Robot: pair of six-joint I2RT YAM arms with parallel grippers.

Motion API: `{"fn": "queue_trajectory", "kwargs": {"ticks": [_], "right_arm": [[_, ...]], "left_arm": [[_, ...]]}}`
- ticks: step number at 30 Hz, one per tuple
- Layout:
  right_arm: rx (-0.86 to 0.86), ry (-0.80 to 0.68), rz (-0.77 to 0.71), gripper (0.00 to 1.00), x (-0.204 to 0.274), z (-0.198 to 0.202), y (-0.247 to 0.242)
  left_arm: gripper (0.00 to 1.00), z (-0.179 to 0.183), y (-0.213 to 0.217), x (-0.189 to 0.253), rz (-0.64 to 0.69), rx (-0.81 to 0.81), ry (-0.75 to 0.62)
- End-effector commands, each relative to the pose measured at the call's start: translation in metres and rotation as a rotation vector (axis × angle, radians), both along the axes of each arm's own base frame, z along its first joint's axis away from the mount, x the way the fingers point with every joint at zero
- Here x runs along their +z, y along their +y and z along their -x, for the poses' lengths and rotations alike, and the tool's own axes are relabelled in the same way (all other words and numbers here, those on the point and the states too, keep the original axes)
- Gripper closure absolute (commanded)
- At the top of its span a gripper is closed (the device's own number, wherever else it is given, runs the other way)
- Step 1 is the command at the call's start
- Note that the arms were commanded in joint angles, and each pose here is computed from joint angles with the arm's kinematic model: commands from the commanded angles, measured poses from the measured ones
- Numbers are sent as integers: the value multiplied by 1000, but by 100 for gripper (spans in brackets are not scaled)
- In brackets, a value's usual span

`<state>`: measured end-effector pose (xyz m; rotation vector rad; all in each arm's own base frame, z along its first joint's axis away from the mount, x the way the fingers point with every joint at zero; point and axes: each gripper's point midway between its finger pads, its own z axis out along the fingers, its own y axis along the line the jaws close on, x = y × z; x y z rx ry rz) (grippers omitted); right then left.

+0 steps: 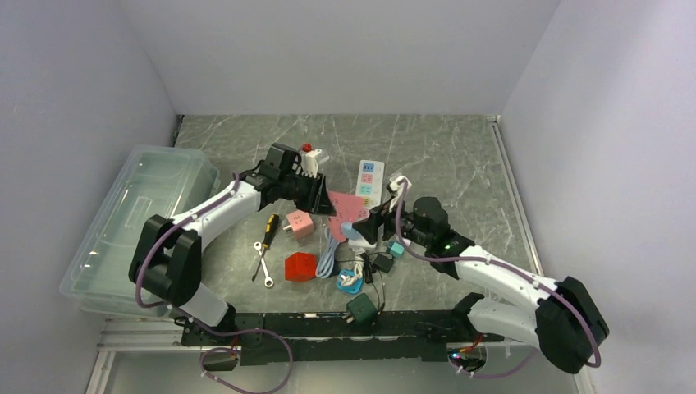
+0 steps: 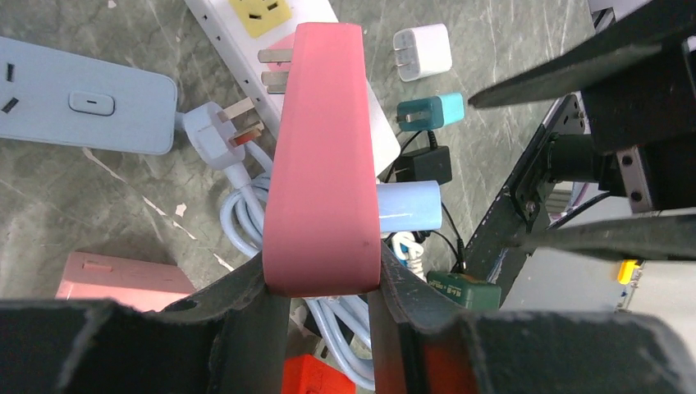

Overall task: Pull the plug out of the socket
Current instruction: Place the plug at the center of the board, then remove the plug from the socket.

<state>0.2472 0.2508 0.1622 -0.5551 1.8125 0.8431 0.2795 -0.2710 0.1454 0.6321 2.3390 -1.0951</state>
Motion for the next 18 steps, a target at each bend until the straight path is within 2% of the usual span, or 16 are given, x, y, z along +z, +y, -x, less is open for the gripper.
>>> {"fn": "queue_trajectory", "kwargs": {"ticks": [1, 13, 18], "right_arm": [[71, -126, -41, 27, 31, -7, 28], [65, -72, 65, 31, -16, -3, 47], [76, -32, 64, 45, -26, -4, 55]], "left_arm": [[100, -12, -10, 12, 27, -9, -16], [100, -14, -9, 5, 4, 0, -2], [100, -14, -11, 7, 20, -5, -8]]}}
